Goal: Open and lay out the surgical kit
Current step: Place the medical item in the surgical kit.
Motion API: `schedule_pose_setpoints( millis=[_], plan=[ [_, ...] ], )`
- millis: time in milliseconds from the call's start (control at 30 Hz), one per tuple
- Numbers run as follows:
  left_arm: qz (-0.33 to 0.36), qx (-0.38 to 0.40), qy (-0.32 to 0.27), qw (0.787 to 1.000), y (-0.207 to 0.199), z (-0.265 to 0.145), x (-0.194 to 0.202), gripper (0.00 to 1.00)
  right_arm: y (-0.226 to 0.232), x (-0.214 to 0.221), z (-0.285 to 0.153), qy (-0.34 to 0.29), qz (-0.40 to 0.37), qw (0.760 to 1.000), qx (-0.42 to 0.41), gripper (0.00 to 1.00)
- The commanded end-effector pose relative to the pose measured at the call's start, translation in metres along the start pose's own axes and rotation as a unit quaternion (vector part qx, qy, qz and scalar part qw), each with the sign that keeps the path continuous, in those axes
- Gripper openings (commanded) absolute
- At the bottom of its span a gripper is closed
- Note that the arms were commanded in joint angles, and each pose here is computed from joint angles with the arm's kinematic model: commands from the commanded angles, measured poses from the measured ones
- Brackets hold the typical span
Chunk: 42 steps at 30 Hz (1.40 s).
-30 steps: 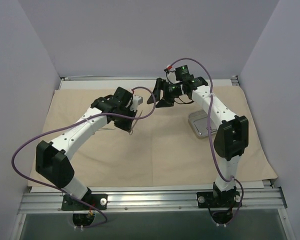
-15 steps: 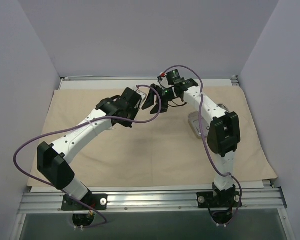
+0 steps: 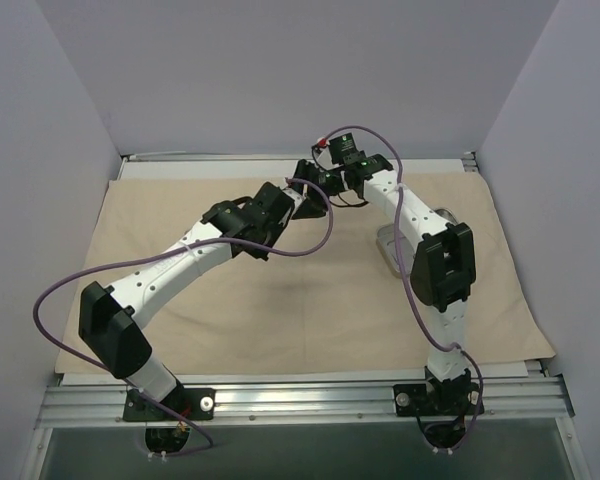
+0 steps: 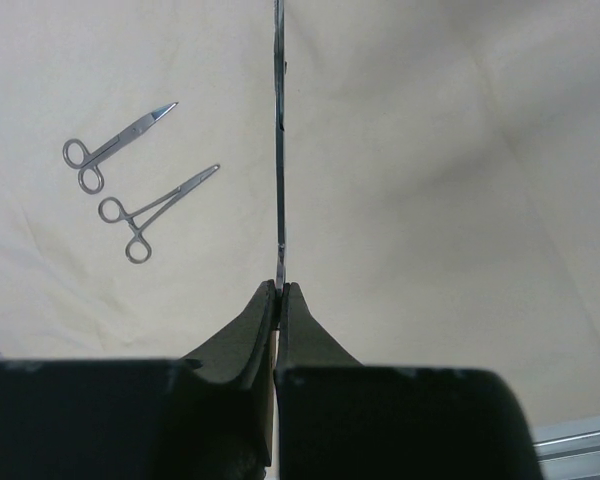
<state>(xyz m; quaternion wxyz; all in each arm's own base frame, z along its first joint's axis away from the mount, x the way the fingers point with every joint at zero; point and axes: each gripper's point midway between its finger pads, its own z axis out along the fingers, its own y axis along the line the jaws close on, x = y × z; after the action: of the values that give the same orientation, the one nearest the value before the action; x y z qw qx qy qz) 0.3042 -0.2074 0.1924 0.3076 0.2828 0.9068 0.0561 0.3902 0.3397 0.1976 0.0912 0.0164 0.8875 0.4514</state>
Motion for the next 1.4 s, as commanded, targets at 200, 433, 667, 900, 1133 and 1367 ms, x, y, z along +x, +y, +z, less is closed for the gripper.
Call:
schedule_pose_setpoints(
  millis=[200, 433, 667, 900, 1133, 1367],
  plan=[
    [0.026, -0.014, -0.034, 0.999, 0.001, -0.018, -0.021, 0.02, 0.019, 0.008, 0.016, 0.022, 0.001, 1.000, -0.019, 0.30],
    [0.012, -0.003, -0.023, 1.000, -0.003, -0.019, -0.019, 0.22, 0.023, 0.013, 0.012, 0.017, -0.021, 0.999, -0.031, 0.00],
    [-0.090, 0.148, -0.097, 0.980, 0.000, -0.053, -0.034, 0.54, 0.010, 0.017, 0.000, -0.003, -0.088, 0.996, -0.030, 0.00],
    [-0.076, 0.249, -0.106, 0.960, -0.010, -0.058, -0.047, 0.44, 0.036, 0.031, -0.014, 0.006, -0.139, 0.986, -0.092, 0.00],
    [-0.070, 0.303, -0.103, 0.945, -0.033, -0.056, -0.053, 0.43, 0.052, 0.030, -0.020, -0.003, -0.159, 0.981, -0.112, 0.00],
    [-0.081, 0.294, -0.095, 0.947, -0.033, -0.046, -0.058, 0.44, 0.062, 0.036, -0.021, 0.002, -0.168, 0.978, -0.126, 0.00]
  ],
)
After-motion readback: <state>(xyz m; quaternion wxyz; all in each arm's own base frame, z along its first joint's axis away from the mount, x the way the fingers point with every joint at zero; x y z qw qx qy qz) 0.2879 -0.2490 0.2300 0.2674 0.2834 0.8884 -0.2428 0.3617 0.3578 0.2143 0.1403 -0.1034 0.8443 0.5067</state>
